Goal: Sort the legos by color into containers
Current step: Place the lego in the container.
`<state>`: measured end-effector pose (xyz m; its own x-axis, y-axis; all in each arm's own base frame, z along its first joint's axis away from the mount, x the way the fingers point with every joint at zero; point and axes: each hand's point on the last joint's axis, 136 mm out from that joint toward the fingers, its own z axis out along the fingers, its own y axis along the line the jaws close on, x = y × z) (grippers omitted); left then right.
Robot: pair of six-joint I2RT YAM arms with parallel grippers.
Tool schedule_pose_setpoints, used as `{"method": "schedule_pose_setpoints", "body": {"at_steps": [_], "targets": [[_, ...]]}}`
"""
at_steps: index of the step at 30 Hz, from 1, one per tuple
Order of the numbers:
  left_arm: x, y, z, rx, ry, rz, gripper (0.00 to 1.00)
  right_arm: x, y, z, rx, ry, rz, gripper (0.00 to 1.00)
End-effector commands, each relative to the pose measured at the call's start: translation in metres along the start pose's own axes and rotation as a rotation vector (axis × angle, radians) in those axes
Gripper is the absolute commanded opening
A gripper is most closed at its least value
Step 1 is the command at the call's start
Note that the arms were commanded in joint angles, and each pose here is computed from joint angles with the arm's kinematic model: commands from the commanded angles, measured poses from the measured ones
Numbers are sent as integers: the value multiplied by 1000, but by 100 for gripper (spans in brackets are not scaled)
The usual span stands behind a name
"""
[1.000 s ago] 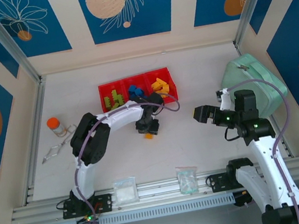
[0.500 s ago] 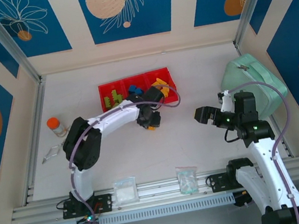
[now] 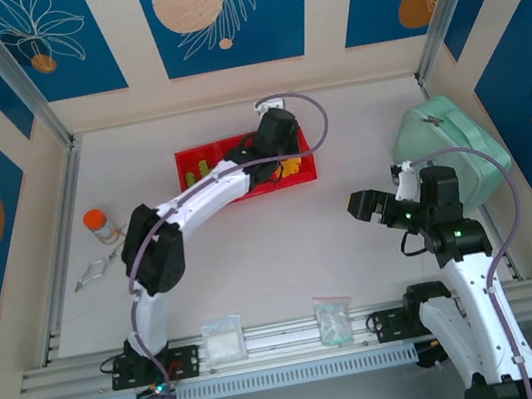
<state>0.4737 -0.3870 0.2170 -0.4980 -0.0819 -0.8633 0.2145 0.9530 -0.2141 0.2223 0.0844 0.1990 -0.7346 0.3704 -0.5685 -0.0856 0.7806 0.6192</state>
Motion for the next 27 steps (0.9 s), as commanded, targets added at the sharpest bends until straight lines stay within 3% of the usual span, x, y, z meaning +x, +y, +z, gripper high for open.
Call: {"method": "schedule_pose_setpoints", "body": {"at_steps": [1, 12, 19, 21, 27], "targets": [[-21, 1, 29, -57, -142, 16, 0, 4, -1, 0, -4, 6, 20, 99], [-3, 11, 93, -157, -144, 29, 0, 5, 1, -1, -11, 9, 16, 99], [10, 29, 113, -143, -89, -98, 8, 6, 0, 1, -13, 8, 14, 99], [14, 34, 118, -132, -69, -144, 18, 6, 0, 1, -13, 8, 15, 99], [27, 46, 123, -114, 27, -276, 19, 6, 0, 1, -12, 8, 12, 99]]}}
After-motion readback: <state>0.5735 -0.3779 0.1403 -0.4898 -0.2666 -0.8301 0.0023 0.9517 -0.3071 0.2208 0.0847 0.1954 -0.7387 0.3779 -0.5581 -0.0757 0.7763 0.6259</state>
